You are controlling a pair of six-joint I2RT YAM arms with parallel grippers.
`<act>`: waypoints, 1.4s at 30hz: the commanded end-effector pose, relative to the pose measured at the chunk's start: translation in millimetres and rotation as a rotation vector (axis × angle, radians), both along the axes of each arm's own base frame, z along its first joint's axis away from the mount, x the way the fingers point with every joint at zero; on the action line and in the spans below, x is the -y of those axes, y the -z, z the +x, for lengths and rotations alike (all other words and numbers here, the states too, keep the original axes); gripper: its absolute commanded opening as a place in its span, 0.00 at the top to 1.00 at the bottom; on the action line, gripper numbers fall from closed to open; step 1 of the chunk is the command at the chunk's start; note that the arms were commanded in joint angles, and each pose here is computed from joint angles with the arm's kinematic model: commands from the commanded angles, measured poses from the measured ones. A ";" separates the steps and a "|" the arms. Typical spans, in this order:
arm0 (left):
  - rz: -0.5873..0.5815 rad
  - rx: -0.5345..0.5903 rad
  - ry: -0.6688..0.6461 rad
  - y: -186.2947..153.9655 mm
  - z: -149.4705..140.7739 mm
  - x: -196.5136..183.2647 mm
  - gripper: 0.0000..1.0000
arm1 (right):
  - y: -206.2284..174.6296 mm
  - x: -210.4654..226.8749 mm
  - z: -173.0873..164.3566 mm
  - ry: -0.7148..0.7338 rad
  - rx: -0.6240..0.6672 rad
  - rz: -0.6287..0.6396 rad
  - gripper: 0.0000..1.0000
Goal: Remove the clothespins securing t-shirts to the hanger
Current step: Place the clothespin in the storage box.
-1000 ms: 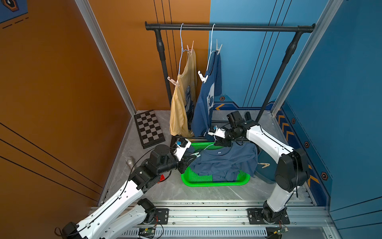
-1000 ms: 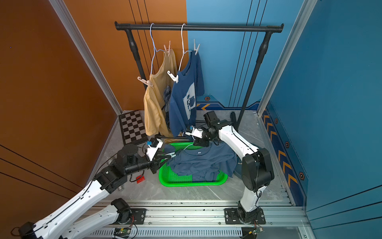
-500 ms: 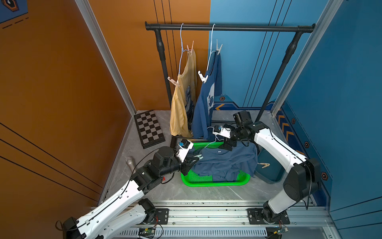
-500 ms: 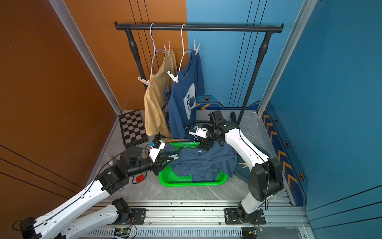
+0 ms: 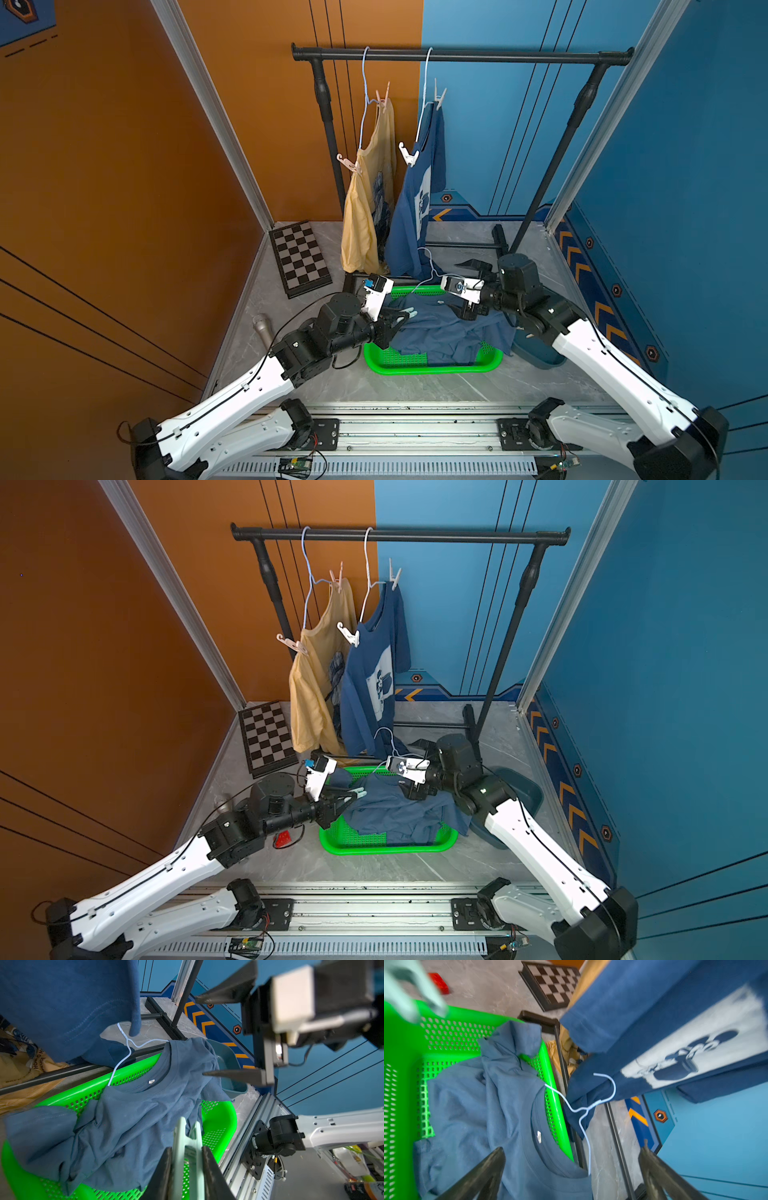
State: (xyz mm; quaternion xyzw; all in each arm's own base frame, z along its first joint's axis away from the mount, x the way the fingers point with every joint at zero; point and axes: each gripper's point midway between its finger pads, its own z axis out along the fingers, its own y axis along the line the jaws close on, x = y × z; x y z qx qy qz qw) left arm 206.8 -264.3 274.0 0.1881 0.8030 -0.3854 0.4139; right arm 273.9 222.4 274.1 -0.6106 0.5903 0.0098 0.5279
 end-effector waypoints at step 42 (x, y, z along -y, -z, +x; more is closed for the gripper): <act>-0.260 -0.182 -0.019 -38.0 31.4 33.1 0.79 | -24.7 -72.4 -29.9 -0.183 0.121 0.009 0.73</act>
